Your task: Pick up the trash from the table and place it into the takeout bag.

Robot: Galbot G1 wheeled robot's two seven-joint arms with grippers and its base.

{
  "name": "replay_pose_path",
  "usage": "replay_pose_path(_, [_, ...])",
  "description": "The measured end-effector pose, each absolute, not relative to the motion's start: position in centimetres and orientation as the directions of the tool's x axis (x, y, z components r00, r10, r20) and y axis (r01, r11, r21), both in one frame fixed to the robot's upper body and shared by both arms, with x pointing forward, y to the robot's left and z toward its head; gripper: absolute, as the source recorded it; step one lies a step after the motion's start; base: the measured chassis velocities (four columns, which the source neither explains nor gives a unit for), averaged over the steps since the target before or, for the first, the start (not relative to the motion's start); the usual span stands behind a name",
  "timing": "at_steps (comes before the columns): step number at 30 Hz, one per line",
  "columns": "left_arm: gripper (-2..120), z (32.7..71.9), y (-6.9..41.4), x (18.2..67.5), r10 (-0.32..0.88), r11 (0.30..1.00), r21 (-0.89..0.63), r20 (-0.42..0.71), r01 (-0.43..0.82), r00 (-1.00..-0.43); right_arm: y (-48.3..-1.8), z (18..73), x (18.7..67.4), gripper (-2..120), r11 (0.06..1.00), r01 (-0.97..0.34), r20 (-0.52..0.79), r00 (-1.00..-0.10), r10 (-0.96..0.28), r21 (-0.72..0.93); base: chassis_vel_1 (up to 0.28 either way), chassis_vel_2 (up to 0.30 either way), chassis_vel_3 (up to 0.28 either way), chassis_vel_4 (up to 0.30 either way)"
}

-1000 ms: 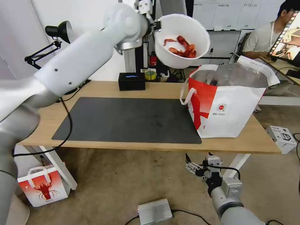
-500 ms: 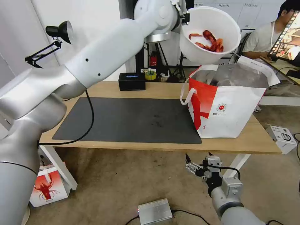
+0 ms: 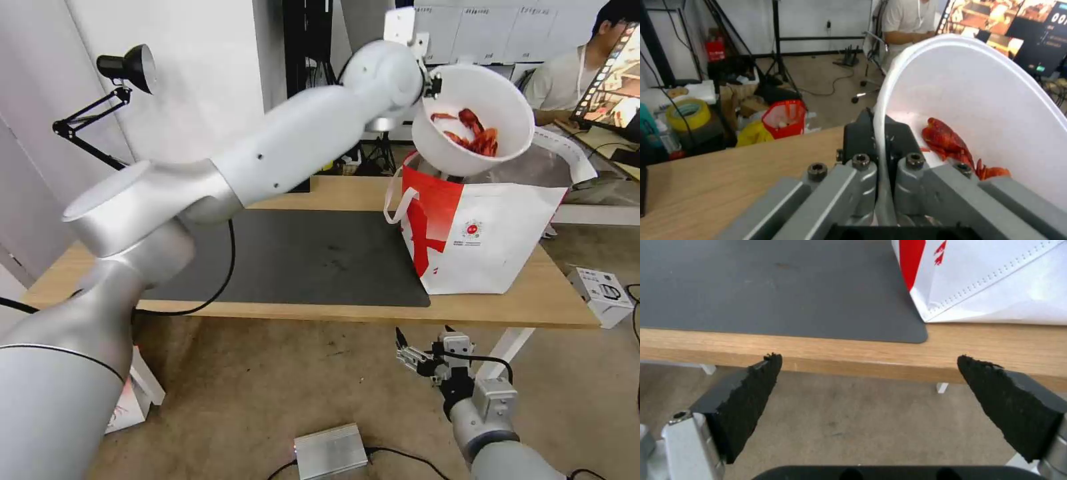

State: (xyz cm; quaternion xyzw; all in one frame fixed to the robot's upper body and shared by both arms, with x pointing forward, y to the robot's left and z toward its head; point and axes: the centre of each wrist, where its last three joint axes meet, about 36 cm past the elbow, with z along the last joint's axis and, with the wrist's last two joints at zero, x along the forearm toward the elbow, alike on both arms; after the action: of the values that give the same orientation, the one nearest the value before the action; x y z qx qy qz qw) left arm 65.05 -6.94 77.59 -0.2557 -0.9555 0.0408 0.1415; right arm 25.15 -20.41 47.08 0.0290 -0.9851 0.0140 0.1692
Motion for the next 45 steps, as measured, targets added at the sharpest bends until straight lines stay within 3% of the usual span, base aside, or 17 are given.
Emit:
replay_pose_path(17, [0, 72.9, -8.9, 64.0, 0.513, 0.854, -0.04, 0.233, 0.519, -0.826, -20.4, 47.1, 25.1, 100, 0.998, -0.062, 0.334, -0.941, -0.052, -0.018, 0.0, 0.0, 0.0, 0.0])
replay_pose_path(27, [0, 72.0, -9.2, 63.2, 0.531, 0.839, 0.002, 0.219, 0.545, -0.818, -20.4, 47.1, 25.1, 100, 0.998, -0.062, 0.334, -0.941, -0.052, -0.018, 0.0, 0.0, 0.0, 0.0])
replay_pose_path(30, [13, 72.3, -9.2, 63.1, 0.534, 0.837, 0.004, 0.215, 0.548, -0.817, -20.4, 47.1, 25.1, 100, 0.998, -0.062, 0.334, -0.941, -0.052, -0.018, 0.0, 0.0, 0.0, 0.0])
replay_pose_path(35, [25, 72.5, -9.3, 63.0, 0.537, 0.835, 0.002, 0.212, 0.55, -0.816, -20.4, 47.1, 25.1, 100, 0.998, -0.062, 0.334, -0.941, -0.052, -0.018, 0.0, 0.0, 0.0, 0.0])
replay_pose_path(37, [38, 72.6, -9.3, 63.0, 0.539, 0.834, -0.002, 0.211, 0.551, -0.815, -20.4, 47.1, 25.1, 100, 0.998, -0.062, 0.334, -0.941, -0.052, -0.018, 0.0, 0.0, 0.0, 0.0])
replay_pose_path(45, [66, 73.2, -9.8, 62.6, 0.548, 0.829, -0.008, 0.202, 0.559, -0.811, -20.4, 47.1, 25.1, 100, 0.998, -0.062, 0.334, -0.941, -0.052, -0.018, 0.0, 0.0, 0.0, 0.0])
